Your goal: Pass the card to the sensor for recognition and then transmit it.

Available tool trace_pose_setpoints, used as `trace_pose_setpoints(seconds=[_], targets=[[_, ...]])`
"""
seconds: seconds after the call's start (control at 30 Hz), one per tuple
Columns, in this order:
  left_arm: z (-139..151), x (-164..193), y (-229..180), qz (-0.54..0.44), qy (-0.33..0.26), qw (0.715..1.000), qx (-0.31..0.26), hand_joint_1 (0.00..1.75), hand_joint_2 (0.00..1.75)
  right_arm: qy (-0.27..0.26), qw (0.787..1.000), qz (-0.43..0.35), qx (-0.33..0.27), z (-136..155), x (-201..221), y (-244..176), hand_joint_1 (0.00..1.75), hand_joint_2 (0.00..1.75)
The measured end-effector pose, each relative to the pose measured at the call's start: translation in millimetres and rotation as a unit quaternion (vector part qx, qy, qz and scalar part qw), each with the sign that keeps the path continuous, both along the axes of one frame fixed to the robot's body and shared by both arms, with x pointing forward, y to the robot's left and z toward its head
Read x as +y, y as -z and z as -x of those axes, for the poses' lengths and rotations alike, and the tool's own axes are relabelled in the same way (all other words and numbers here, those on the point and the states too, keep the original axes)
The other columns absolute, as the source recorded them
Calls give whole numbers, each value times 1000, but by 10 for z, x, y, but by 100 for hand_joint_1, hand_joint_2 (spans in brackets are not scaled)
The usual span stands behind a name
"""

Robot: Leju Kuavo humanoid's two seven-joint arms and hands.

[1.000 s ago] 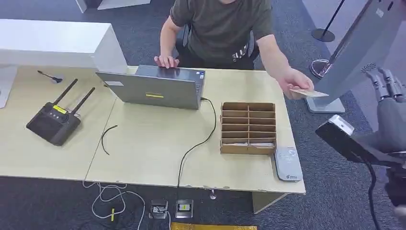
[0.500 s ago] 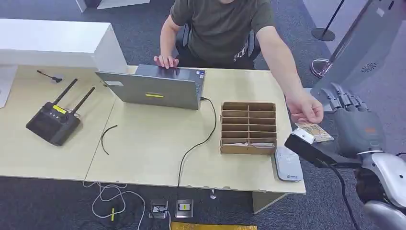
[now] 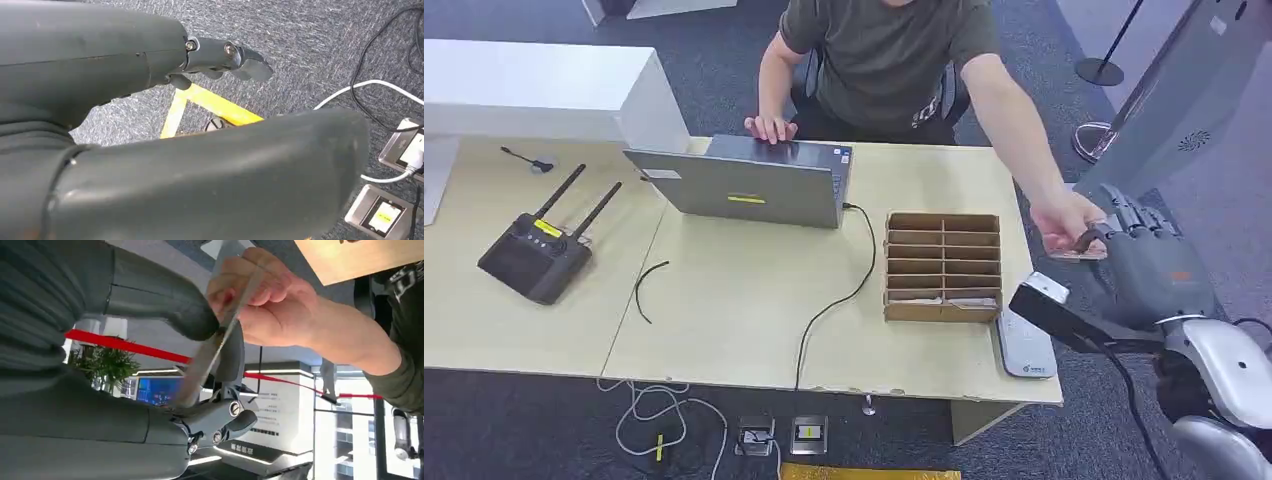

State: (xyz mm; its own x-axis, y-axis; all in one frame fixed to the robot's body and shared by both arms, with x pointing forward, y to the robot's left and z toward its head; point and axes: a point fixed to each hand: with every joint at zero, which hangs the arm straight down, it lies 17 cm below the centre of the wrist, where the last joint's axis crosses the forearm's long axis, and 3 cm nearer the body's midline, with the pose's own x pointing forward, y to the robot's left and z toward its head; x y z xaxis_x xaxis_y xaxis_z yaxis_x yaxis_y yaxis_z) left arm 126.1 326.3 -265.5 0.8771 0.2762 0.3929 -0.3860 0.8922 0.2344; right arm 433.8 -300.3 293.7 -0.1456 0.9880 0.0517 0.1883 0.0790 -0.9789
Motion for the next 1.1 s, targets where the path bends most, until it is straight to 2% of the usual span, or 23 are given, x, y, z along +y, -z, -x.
trace_pose_setpoints(seconds=[0.47, 0.7, 1.1], targets=[[0, 1, 0, 0, 1, 1000, 0, 0, 0, -10, 1000, 10, 25, 14, 64, 211, 175, 175], [-6, -3, -1, -1, 5, 1000, -1, 0, 0, -12, 998, -2, 61, 9, 63, 495, 175, 175], [-18, -6, -3, -1, 15, 1000, -2, 0, 0, 23, 992, -37, 119, 39, -127, 1101, 175, 175]])
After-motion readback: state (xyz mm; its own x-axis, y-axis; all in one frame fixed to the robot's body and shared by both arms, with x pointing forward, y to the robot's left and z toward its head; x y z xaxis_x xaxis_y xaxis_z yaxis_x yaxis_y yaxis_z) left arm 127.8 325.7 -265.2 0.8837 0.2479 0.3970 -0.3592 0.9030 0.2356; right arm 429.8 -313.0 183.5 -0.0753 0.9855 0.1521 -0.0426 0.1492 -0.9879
